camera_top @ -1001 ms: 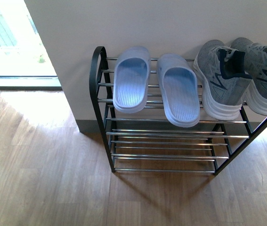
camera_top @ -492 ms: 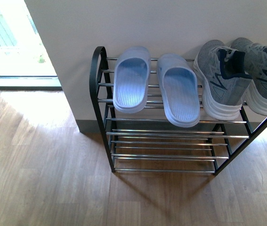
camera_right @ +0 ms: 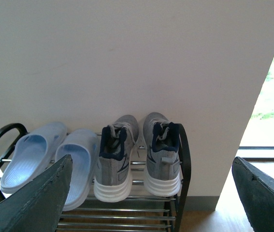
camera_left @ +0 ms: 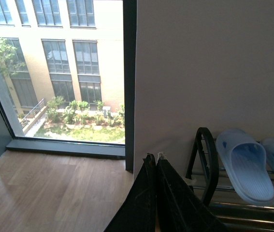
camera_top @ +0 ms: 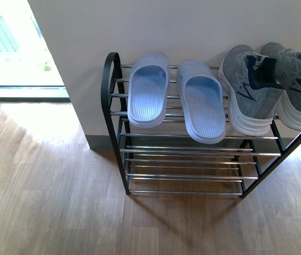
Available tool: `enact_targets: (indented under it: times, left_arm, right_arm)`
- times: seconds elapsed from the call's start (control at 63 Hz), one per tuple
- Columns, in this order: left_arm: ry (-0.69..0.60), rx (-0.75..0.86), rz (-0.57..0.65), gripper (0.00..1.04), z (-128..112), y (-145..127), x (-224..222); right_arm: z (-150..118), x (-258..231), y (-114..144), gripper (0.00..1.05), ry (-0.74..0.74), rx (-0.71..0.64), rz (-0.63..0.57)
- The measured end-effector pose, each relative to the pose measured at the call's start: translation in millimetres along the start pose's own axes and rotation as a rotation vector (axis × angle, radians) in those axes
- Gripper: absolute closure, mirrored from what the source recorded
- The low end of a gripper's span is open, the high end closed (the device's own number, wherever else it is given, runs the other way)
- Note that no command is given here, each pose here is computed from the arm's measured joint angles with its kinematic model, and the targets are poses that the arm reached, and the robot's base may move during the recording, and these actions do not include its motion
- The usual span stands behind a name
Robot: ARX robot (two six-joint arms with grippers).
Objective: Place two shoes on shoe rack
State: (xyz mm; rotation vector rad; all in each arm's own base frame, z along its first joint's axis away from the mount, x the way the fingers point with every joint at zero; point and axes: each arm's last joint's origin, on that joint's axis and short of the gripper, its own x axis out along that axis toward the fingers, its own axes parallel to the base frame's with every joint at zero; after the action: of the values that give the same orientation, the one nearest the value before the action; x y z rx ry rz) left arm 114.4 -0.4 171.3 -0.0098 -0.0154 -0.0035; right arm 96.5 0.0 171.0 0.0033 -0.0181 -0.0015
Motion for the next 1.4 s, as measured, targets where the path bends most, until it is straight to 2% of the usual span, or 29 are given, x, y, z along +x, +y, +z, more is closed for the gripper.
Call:
enact_targets:
  times: [0.762, 1.144, 1.271, 1.398]
  left_arm:
    - [0.018, 0.0, 0.001, 1.03, -4, 0, -17]
    - [0.018, 0.001, 0.001, 0.39, -4, 0, -17]
    - [0.018, 0.001, 0.001, 0.09, -4, 0, -17]
    - [0.018, 0.002, 0.001, 0.1, -4, 0, -17]
  right_arm:
    - [0, 0, 0, 0.09, 0.0, 0.0, 0.0]
    - [0, 0, 0, 0.09, 0.001, 0.0, 0.003]
    - [0, 0, 0, 0.09, 0.001, 0.0, 0.0]
    - [0, 0, 0, 0.09, 0.001, 0.0, 0.0]
